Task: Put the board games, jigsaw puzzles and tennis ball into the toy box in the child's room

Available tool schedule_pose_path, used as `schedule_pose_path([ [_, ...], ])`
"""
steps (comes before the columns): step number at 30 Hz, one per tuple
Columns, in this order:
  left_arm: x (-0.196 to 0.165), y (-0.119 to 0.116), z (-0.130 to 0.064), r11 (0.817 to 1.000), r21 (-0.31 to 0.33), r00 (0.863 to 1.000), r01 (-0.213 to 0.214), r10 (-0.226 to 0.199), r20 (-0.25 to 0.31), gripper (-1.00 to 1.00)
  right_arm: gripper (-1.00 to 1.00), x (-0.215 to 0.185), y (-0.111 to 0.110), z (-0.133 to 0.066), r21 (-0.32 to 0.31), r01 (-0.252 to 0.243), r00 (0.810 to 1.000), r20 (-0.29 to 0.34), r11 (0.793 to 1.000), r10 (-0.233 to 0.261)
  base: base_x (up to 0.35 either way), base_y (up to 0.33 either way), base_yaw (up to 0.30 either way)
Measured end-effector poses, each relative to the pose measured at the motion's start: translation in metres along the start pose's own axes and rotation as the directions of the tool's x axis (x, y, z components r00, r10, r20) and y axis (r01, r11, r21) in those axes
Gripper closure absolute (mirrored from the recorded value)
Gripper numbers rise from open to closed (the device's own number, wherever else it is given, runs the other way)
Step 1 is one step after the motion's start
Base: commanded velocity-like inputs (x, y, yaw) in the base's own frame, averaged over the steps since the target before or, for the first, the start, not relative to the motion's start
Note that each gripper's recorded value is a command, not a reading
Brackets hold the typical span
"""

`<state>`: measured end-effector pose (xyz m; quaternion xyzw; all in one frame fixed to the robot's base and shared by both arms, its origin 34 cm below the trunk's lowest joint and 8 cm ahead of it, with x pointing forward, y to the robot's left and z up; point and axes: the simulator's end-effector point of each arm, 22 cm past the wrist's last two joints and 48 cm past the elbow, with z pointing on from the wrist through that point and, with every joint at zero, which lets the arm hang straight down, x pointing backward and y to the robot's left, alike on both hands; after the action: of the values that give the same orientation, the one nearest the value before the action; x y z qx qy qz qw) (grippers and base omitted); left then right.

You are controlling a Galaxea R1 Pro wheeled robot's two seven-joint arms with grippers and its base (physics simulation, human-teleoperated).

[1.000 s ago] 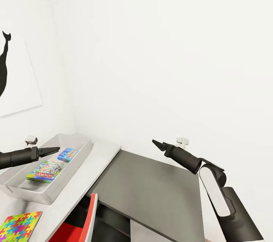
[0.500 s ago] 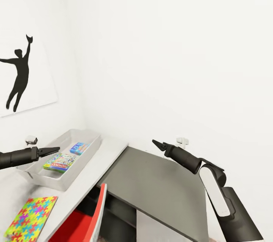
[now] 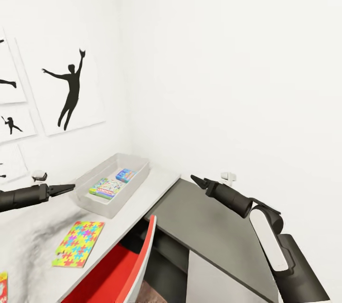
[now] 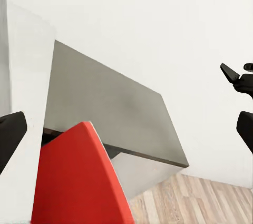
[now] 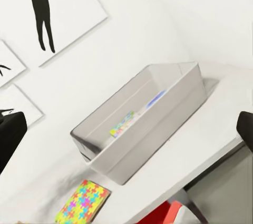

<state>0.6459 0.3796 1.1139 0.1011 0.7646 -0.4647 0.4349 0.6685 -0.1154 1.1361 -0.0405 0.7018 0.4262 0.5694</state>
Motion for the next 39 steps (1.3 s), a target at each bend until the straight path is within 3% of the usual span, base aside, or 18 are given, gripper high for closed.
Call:
schedule_pose_path([
  [15,-0.004,0.000,-0.006,1.000,-0.008,1.000,0.015,-0.015,0.006,-1.00,-1.00,-0.002,0.002,0.000,0.000,0.002,1.000,-0.001,1.000,-0.002,-0.025,0.000,0.288],
  [23,-0.009,-0.007,-0.008,0.999,-0.007,0.999,0.044,-0.044,0.000,-1.00,-1.00,-0.009,0.008,-0.001,0.000,0.002,1.000,-0.001,1.000,-0.002,-0.001,0.000,0.288],
  [39,-0.019,-0.021,-0.011,0.999,-0.005,0.999,0.047,-0.047,-0.006,-1.00,-1.00,-0.021,0.022,-0.002,-0.002,0.002,1.000,-0.007,1.000,-0.002,-0.096,0.034,0.288],
])
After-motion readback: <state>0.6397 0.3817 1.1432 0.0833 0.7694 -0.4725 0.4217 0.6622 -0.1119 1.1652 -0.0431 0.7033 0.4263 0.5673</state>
